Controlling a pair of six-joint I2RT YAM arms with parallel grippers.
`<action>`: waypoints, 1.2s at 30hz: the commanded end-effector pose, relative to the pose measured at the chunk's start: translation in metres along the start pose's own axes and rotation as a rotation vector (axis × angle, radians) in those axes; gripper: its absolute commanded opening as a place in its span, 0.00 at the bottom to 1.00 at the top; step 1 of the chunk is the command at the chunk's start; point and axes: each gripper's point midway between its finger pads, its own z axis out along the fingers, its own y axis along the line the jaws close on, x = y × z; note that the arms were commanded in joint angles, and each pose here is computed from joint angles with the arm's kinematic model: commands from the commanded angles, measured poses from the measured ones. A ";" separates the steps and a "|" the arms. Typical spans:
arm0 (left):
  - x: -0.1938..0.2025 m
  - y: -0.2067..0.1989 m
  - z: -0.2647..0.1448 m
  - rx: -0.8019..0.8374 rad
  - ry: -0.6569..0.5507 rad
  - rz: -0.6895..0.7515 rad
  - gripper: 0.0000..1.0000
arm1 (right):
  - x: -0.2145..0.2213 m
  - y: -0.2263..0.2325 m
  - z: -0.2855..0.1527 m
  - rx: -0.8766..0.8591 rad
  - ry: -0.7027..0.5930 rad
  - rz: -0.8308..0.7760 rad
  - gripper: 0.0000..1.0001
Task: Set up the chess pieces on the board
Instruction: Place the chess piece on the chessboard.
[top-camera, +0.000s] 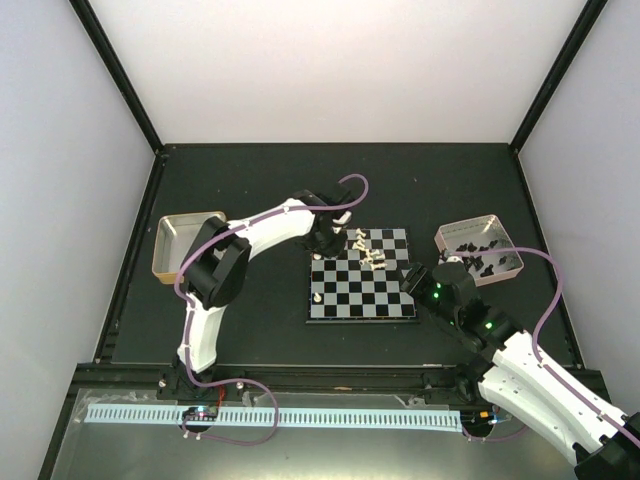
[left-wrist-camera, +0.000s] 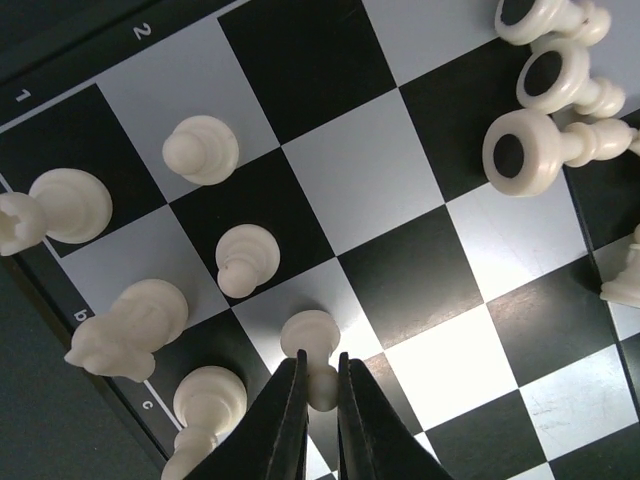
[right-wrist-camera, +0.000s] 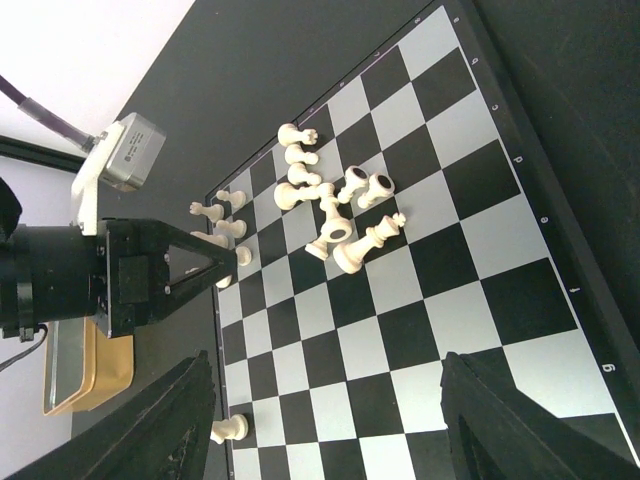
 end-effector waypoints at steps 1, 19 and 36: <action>-0.005 0.006 -0.001 -0.027 0.005 -0.008 0.10 | 0.001 -0.006 0.002 0.013 -0.006 -0.008 0.63; -0.004 -0.001 -0.011 0.009 -0.002 -0.003 0.06 | 0.001 -0.005 0.002 0.010 -0.005 -0.011 0.63; -0.001 -0.003 -0.020 0.016 -0.006 0.004 0.15 | 0.000 -0.004 0.002 0.006 -0.006 -0.014 0.63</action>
